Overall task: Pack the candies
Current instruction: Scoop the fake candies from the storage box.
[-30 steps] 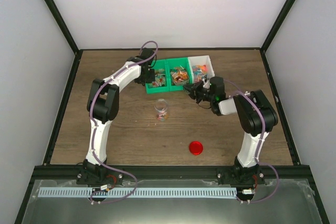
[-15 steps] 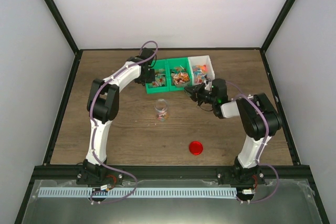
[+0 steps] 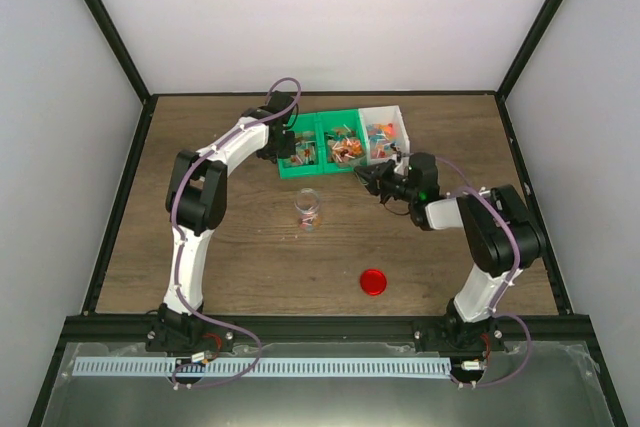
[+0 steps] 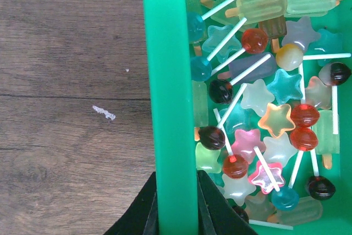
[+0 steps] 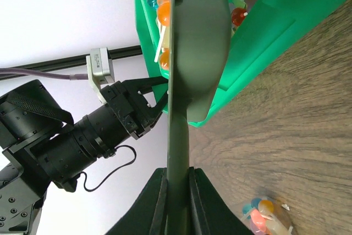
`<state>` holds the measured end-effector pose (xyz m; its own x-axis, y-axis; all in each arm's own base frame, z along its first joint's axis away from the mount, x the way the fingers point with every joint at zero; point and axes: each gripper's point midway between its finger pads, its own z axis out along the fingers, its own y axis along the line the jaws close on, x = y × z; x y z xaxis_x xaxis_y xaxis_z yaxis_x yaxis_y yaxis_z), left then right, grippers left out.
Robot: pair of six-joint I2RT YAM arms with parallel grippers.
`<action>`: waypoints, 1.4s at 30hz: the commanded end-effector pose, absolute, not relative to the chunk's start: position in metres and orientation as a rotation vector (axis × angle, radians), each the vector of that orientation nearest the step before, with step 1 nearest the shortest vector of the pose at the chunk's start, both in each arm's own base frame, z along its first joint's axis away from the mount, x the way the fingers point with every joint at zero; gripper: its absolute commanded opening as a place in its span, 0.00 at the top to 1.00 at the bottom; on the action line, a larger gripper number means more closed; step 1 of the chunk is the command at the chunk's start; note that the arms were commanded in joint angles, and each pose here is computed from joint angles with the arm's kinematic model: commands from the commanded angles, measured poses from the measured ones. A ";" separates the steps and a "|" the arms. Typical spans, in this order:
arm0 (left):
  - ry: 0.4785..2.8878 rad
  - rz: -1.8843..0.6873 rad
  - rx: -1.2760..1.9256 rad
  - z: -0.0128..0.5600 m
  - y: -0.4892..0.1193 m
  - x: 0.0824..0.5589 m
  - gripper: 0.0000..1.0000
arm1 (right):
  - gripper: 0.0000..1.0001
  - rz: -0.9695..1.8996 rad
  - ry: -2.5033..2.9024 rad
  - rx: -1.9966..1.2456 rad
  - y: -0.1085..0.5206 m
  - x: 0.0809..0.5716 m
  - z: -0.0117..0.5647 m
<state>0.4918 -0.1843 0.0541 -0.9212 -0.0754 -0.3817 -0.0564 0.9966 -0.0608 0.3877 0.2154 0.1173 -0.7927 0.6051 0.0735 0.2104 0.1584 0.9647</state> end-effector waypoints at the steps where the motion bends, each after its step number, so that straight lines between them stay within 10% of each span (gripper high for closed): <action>1: 2.895 -0.087 -0.097 0.002 -0.187 0.470 0.96 | 0.99 1.647 2.028 0.719 0.202 0.395 0.139; 42: 2.904 -0.088 -0.128 0.002 -0.176 0.469 0.96 | 0.99 1.855 1.821 0.358 0.182 0.369 0.182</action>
<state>0.4943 -0.1847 0.0535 -0.9238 -0.0875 -0.3728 -0.0579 0.9943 -0.0897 0.3739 0.1892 0.1665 -0.8491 0.5181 -0.1031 -0.0935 0.0448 0.9946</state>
